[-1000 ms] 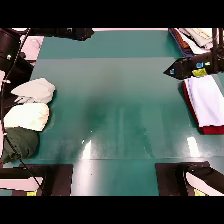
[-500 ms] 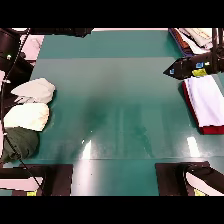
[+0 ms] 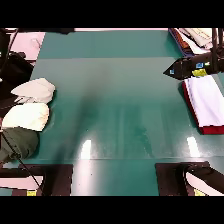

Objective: Fold the shirts.

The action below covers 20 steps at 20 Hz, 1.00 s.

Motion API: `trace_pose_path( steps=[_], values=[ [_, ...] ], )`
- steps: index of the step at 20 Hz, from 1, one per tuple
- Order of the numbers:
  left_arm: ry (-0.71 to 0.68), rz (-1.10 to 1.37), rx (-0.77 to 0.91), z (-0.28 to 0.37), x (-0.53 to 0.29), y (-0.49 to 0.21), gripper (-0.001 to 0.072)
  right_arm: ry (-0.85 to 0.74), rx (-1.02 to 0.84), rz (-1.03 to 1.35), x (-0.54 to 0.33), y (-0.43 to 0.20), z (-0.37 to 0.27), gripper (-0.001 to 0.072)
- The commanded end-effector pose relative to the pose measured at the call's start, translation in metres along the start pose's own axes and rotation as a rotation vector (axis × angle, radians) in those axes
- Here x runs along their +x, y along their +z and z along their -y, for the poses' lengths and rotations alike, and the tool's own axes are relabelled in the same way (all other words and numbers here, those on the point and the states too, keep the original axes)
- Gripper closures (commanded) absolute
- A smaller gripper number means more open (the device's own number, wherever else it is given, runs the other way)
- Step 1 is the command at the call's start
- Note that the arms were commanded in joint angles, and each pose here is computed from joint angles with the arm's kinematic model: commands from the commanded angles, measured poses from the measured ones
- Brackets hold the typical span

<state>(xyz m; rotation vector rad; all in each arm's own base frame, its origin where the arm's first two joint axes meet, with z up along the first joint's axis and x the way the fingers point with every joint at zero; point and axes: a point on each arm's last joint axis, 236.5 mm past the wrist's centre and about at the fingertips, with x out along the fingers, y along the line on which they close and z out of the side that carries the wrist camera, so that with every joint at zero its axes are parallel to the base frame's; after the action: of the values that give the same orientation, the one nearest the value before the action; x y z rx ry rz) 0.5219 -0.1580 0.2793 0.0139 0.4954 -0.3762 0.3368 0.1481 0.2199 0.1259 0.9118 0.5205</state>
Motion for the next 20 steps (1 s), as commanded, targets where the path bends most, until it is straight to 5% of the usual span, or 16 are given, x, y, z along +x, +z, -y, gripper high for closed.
trace_pose_path(
  steps=[1, 8, 14, 15, 16, 17, 20],
  values=[
    [0.257, -0.302, -0.071, -0.115, -0.006, -0.084, 0.0128, 0.001, 0.001, 0.004, 0.001, 0.001, 0.0, 0.0694],
    [0.38, -0.57, -0.282, -0.209, 0.019, -0.26, 0.0139, 0.001, 0.003, 0.0, 0.003, 0.001, 0.001, 0.0694],
    [0.404, -0.56, -0.278, -0.221, 0.031, -0.299, 0.0143, 0.001, 0.003, 0.003, 0.003, 0.002, 0.001, 0.0694],
    [0.404, -0.563, -0.279, -0.22, 0.03, -0.3, 0.0288, 0.001, 0.003, 0.004, 0.003, 0.002, 0.001, 0.0695],
    [0.402, -0.573, -0.281, -0.219, 0.029, -0.302, 0.056, 0.001, 0.003, 0.004, 0.003, 0.002, 0.001, 0.0694],
    [0.401, -0.581, -0.283, -0.218, 0.028, -0.303, 0.0684, 0.001, 0.003, 0.003, 0.003, 0.002, 0.001, 0.0694],
    [0.404, -0.54, -0.278, -0.216, 0.016, -0.276, 0.0685, 0.002, 0.003, 0.006, 0.003, 0.003, 0.0, 0.0694]
  ],
)
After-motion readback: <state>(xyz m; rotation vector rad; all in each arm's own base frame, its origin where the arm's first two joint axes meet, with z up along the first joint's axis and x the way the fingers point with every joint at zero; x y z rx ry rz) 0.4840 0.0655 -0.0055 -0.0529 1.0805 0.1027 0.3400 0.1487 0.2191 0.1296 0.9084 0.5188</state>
